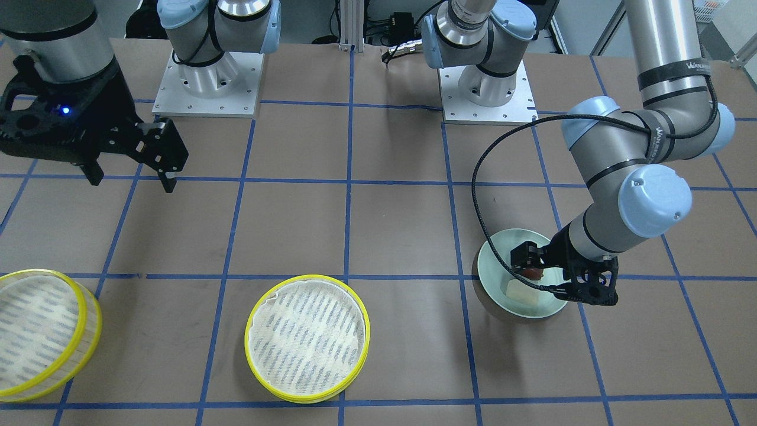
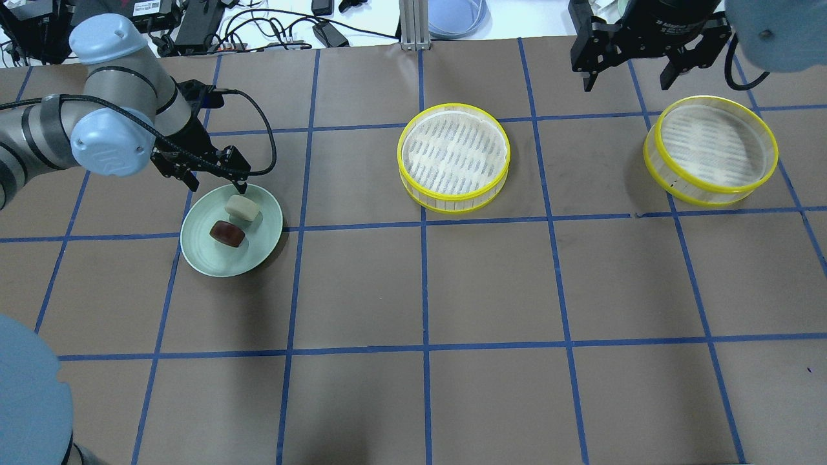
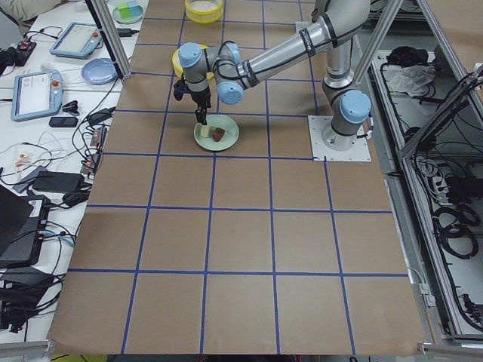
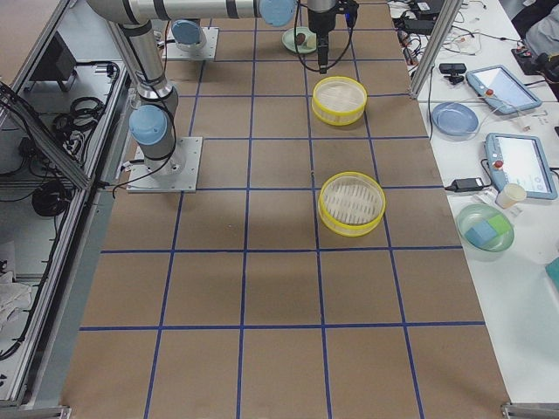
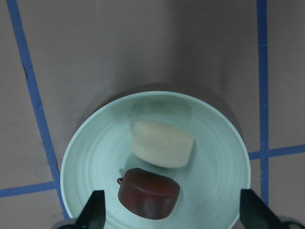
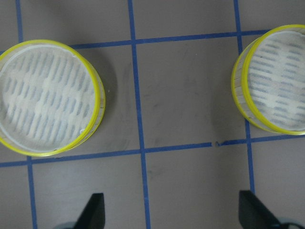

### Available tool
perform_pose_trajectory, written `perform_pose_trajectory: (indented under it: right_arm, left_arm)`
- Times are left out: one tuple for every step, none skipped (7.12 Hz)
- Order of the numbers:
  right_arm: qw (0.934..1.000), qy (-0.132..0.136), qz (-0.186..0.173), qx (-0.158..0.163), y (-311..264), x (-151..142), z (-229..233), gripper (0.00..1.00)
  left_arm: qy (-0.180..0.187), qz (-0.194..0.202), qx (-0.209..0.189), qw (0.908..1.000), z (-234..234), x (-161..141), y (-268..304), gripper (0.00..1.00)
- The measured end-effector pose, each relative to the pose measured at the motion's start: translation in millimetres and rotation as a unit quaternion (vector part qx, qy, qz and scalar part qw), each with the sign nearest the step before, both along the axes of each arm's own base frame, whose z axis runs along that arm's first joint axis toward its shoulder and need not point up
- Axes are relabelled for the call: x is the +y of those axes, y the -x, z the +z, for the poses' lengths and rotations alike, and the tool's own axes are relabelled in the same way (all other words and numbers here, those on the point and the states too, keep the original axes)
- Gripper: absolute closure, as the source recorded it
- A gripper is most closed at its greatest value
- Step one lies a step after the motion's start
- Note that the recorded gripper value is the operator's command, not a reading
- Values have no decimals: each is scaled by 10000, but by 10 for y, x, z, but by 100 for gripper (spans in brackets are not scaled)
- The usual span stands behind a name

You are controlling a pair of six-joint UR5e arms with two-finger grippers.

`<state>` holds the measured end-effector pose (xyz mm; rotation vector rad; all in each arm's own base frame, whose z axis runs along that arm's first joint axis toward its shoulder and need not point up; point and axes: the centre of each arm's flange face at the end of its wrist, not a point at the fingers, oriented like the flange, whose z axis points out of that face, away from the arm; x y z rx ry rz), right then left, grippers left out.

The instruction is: Stack buns with steamer

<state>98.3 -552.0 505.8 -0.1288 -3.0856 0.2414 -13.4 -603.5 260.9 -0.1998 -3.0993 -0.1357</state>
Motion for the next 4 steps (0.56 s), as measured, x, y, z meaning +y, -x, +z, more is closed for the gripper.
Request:
perform_pose_trajectory:
  right_arm:
    - [10000, -6, -46, -7, 286, -181, -143, 0]
    - [10000, -25, -51, 18, 640, -380, -336, 0]
    - [10000, 27, 4, 77, 1038, -589, -555, 0]
    - [9998, 90, 89, 130, 1478, -770, -792, 0]
  left_arm:
    - [-58, -53, 33, 10000, -174, -46, -6, 5]
    - [-117, -129, 52, 9998, -347, -86, -15, 4]
    - [-161, -210, 56, 9996, -498, -122, -25, 24]
    - [-226, -252, 59, 9994, -628, -142, -35, 70]
